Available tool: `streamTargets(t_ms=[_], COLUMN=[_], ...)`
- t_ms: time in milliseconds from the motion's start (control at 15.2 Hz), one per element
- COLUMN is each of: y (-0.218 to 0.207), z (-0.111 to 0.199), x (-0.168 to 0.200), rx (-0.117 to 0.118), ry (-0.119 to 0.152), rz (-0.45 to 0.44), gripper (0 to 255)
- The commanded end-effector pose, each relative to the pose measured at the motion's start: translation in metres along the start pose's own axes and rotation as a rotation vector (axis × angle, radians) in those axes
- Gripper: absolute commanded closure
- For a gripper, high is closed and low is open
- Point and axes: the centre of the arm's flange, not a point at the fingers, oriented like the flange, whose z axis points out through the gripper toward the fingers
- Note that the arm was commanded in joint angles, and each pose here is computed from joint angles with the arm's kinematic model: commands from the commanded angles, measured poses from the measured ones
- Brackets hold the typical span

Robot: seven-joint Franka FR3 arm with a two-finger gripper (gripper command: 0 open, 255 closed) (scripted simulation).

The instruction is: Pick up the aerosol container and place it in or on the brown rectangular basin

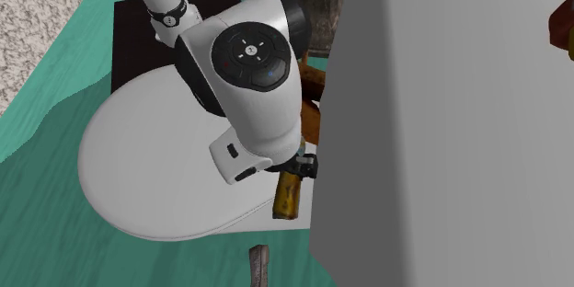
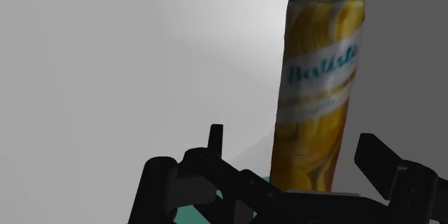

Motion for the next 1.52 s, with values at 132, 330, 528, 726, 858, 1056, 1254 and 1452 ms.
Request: streamTargets(t_ms=[132,330,528,726,858,1056,1254,1452], y=[-0.014,-0.014,-0.006,-0.009,-0.009,-0.002,-0.015,-0.016], z=[0.036,0.036,0.041,0.042,0.046,0.042,0.025,0.010], x=[-0.007,-0.007,-0.010,-0.007,-0.011,-0.016,-0.007,-0.006], rx=[0.097,0.097,0.098,0.098,0.098,0.098,0.097,0.097], ry=[0.043,0.043,0.044,0.044,0.044,0.045,0.043,0.043], rz=[-0.009,-0.009,-0.010,-0.009,-0.009,-0.010,-0.009,-0.009], gripper=[0,0,255,255,255,255,255,255])
